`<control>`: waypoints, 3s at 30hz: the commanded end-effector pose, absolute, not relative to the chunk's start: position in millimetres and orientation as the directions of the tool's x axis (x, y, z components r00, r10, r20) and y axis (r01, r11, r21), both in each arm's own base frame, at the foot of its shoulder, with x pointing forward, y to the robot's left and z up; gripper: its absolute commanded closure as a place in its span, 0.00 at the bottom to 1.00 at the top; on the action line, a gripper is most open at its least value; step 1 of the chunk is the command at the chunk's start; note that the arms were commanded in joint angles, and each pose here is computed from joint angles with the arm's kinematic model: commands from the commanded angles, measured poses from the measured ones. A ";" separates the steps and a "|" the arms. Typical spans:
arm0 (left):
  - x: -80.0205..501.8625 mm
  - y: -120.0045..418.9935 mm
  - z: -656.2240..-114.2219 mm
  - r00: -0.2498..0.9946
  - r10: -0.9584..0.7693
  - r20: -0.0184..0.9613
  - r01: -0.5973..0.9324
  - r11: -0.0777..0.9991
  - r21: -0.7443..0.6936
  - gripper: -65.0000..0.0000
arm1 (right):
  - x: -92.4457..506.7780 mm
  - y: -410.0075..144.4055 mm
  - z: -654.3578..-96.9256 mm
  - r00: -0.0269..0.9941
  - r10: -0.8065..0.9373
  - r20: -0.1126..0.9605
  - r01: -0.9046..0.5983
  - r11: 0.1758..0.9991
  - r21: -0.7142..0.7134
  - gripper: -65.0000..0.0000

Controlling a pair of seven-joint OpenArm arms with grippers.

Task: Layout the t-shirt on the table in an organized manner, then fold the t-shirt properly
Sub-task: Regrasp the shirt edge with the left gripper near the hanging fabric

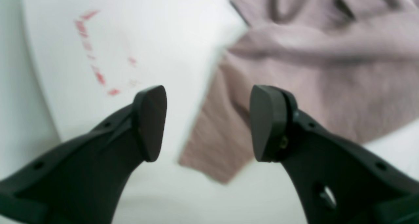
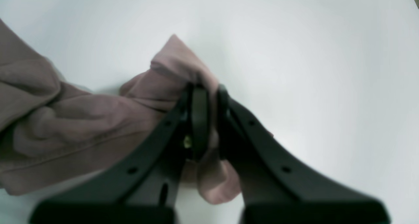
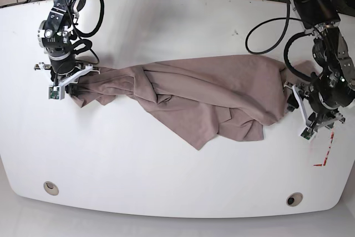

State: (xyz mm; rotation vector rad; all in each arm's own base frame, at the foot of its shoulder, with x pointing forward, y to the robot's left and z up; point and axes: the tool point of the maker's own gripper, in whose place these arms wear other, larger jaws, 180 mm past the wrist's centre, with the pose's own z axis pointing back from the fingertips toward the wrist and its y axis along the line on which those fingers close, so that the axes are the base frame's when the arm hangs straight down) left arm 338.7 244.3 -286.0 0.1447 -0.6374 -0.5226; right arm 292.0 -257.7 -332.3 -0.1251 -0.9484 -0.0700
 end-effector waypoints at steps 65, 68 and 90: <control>473.6 144.8 -404.0 0.749 -0.002 0.663 0.231 0.938 -0.258 0.43 | 304.5 -252.8 -315.2 0.520 -0.011 0.854 0.115 0.992 -0.058 1.00; 474.1 137.0 -404.2 0.749 0.002 0.663 0.234 0.935 -0.268 0.48 | 304.4 -252.9 -315.8 0.521 -0.011 0.853 0.115 0.992 -0.057 1.00; 483.8 170.0 -370.9 0.691 0.019 0.723 0.182 0.963 -0.199 1.00 | 311.8 -252.7 -307.1 0.498 -0.009 0.867 0.116 0.992 -0.056 1.00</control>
